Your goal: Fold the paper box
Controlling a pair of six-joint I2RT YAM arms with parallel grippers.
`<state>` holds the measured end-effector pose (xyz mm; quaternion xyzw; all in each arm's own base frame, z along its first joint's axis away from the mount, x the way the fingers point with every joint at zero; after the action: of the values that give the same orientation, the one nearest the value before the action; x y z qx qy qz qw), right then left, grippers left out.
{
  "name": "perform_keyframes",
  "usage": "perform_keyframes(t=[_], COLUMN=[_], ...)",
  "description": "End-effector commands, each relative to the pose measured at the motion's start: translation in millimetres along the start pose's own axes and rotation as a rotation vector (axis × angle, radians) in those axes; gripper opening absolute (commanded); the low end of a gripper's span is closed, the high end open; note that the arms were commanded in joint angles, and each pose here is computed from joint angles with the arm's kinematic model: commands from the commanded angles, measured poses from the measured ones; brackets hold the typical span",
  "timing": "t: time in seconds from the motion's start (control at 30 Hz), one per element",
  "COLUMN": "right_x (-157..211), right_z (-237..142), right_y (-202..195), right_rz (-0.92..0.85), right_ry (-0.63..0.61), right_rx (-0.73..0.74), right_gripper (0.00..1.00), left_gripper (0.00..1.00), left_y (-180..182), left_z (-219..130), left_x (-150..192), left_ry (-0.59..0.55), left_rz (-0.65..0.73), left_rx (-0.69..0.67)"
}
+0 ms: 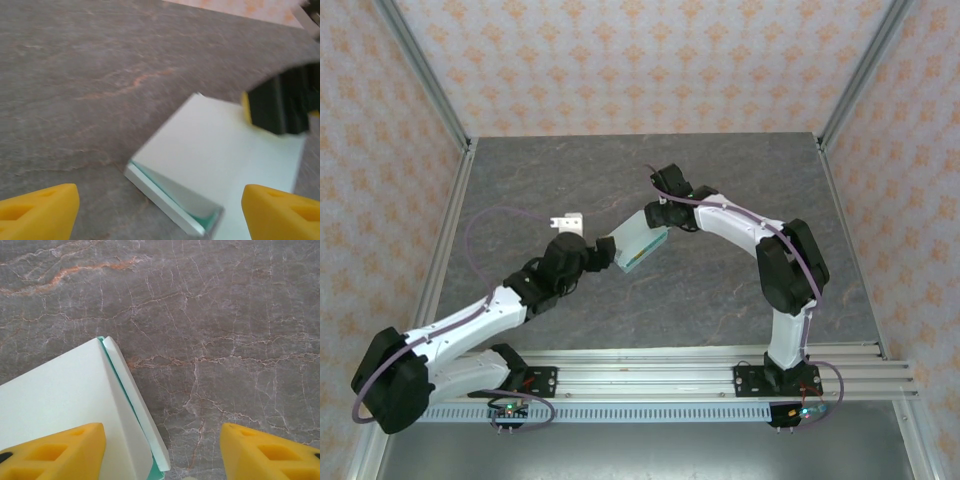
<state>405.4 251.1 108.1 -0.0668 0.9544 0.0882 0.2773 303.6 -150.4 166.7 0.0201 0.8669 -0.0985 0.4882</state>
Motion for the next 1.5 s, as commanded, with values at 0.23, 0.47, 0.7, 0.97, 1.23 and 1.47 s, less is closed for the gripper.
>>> perform_keyframes(t=[0.23,0.47,0.7,0.97,1.23,1.47], right_x=[29.4,36.1,46.4,64.9,15.2,-15.9], right_z=[20.8,30.9,41.5,54.7,25.2,-11.3], right_y=[-15.6,-21.2,-27.3,-34.0,-17.5,-7.8], right_rz=[-0.021,-0.011,0.012,0.028,0.006,-0.004], right_ry=[0.040,0.039,0.060,0.095,0.000,-0.069], right_rx=[0.067,0.080,0.079,0.097,0.062,0.028], right_gripper=[0.62,0.62,0.62,0.62,0.62,0.64], left_gripper=[0.84,0.82,0.82,0.81,0.82,0.84], left_y=[-0.8,-8.6,-3.9,4.0,-5.2,-15.6], left_z=[78.1,112.8,120.9,118.9,112.7,103.5], left_x=[-6.8,24.9,68.0,100.4,48.7,-4.2], left_ry=[0.185,0.307,0.399,0.452,0.325,0.205], left_rz=[0.045,0.120,0.156,0.200,0.177,0.140], left_rx=[-0.065,-0.048,-0.055,-0.104,-0.119,-0.096])
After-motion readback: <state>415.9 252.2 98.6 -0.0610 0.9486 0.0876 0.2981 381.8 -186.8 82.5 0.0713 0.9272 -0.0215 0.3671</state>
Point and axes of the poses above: each hand's point on the last joint's axis, 136 mm out from that joint toward the fingers, its own z axis out along the fingers, its own y axis along the line the jaws close on, x = y × z, the point moved 1 cm from there along -z, back along the fingers, and after that the axes turned 9 degrees about z, right-handed, at the moved point
